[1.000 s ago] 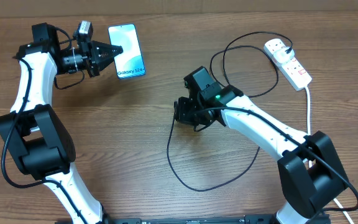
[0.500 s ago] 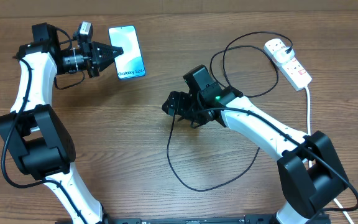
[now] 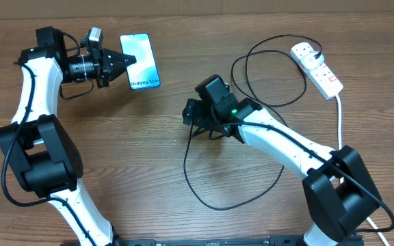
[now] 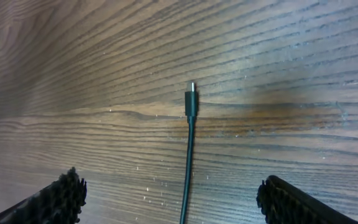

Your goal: Plug charger to phone and switch on socket

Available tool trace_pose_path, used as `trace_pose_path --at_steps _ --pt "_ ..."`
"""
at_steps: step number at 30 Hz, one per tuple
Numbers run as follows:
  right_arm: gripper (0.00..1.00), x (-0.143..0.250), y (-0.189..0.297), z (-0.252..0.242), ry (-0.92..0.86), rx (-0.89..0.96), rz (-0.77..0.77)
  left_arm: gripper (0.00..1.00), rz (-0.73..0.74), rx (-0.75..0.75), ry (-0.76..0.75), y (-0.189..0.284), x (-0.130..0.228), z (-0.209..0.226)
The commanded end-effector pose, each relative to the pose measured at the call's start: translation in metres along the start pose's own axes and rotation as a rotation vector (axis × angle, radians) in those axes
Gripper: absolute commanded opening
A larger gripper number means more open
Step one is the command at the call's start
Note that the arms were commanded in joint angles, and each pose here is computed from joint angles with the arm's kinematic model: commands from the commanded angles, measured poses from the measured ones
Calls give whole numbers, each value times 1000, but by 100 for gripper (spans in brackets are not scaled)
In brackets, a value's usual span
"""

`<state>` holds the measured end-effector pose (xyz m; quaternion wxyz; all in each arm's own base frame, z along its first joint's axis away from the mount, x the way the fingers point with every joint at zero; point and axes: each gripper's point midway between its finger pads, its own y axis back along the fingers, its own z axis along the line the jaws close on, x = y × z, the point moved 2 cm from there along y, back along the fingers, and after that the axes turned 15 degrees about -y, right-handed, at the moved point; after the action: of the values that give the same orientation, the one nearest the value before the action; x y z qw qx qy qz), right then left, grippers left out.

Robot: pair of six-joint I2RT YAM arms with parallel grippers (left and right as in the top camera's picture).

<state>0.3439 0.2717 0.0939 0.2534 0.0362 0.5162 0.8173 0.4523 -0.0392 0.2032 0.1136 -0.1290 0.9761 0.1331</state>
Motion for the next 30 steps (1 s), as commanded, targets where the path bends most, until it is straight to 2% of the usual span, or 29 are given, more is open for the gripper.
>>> trace_pose_path --at_steps 1,5,11,13,15,17,19,25,30 --pt "90 -9 8 5 10 9 -103 4 -17 14 -58 6 -5 -21" --pt "90 -10 4 6 31 32 -161 4 -15 -1 -58 6 -5 -19" --pt "89 -2 -21 10 37 8 -124 4 -5 -55 -39 6 -1 -11" --pt "80 1 -31 12 41 -3 -115 4 -4 -56 -56 6 -1 -11" --pt "65 4 -41 14 55 -15 -107 4 -4 -60 -63 7 -1 -10" --pt "57 7 -48 13 64 -10 -102 4 -3 -68 -63 7 -1 -9" --pt "52 7 -52 10 65 5 -107 4 -2 -83 -63 7 -1 -6" --pt "52 -4 -53 4 95 49 -174 4 2 -131 -61 8 0 1" --pt "53 -9 -45 10 127 155 -111 4 2 -131 -62 8 0 1"
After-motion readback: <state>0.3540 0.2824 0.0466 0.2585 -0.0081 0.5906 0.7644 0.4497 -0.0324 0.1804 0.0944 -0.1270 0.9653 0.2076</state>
